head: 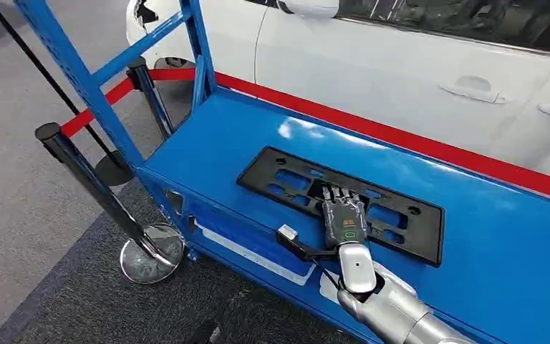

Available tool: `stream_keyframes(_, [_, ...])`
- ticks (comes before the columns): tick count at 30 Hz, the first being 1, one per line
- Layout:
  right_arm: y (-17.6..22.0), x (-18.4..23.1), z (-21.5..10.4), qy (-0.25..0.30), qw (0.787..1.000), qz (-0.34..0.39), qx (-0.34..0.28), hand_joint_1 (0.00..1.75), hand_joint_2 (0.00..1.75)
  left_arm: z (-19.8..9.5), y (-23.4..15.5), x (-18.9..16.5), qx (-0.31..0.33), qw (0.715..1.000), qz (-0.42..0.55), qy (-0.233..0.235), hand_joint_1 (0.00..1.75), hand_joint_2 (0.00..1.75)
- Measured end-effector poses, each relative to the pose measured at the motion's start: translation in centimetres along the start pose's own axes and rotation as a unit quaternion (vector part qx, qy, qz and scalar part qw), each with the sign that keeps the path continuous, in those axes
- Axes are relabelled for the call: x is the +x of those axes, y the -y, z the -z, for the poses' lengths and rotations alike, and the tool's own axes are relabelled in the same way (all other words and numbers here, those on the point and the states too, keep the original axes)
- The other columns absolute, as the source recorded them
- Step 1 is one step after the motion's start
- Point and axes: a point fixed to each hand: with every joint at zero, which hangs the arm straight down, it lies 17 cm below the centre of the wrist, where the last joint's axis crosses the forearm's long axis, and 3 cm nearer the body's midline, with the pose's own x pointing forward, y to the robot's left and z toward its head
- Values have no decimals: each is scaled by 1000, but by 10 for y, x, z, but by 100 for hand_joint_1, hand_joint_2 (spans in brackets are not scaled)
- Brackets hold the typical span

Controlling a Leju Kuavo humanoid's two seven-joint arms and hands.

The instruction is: Take the parts from the cabinet and place them on the table.

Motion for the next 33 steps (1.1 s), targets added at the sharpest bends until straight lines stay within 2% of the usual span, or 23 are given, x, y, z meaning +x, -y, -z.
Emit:
stream_keyframes(18, [-13, -6, -1, 2, 1000, -1, 21, 168, 175, 0, -3, 5, 6, 999, 17, 28, 0, 0])
stream_keyframes(19, [-14, -7, -2, 2, 1000, -2, 22, 168, 175, 0, -3, 6, 6, 999, 18, 30, 0, 175])
stream_keyframes(23, [-14, -9, -1, 0, 1000, 1, 18, 175, 175, -1, -4, 10, 8, 999, 25, 43, 0, 175])
stream_keyframes(28, [11, -7, 2, 2, 999, 34, -41, 175, 175, 0, -15, 18, 35, 996, 33, 71, 0, 175])
stream_keyframes(31, [68, -4, 4, 11, 988, 72, -139, 175, 175, -1, -27, 20, 65, 994, 35, 84, 0, 175])
stream_keyframes(33, [126, 4, 0, 26, 970, 103, -217, 175, 175, -2, -35, 21, 85, 991, 34, 93, 0, 175])
